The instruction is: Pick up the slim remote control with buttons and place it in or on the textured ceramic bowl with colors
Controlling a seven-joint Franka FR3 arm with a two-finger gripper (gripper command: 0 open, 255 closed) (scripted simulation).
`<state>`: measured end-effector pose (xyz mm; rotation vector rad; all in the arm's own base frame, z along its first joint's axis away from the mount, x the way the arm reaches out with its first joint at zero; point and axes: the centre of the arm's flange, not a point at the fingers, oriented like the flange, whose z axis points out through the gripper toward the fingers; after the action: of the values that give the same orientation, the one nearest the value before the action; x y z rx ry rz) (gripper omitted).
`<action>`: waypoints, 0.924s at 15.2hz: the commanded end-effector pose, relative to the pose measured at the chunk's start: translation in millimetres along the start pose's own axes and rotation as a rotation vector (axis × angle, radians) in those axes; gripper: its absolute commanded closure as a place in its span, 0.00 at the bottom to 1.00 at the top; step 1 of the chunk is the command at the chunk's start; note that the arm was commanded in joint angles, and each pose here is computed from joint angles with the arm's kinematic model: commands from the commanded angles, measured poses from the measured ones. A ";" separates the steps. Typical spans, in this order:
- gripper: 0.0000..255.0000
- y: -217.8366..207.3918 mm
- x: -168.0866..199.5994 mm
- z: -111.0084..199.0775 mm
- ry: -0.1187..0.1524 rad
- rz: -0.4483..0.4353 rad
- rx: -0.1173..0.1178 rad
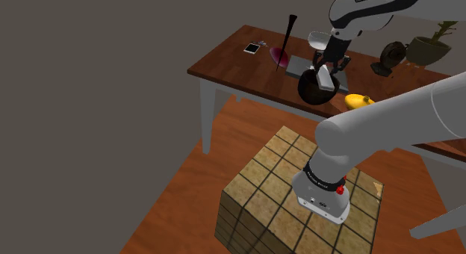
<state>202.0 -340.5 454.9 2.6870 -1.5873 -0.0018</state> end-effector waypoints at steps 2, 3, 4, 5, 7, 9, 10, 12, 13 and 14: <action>1.00 -0.6 0.1 2.2 -0.001 0.000 0.000; 1.00 -0.6 0.1 2.2 -0.001 0.000 0.000; 1.00 -0.6 0.1 2.2 -0.001 0.000 0.000; 1.00 -0.6 0.1 2.2 -0.001 0.000 0.000; 0.00 -0.6 0.1 2.3 -0.001 0.000 0.000; 0.00 -0.6 0.2 2.3 -0.001 0.000 0.000; 0.00 -0.6 0.2 2.3 -0.001 0.000 0.000; 0.00 -0.6 0.2 2.3 -0.001 0.000 0.000; 0.00 -0.6 0.1 -11.0 -0.001 0.000 0.000; 0.00 -0.6 0.1 -24.2 -0.001 0.000 0.000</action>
<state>202.6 -340.1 469.4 2.6871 -1.5872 -0.0010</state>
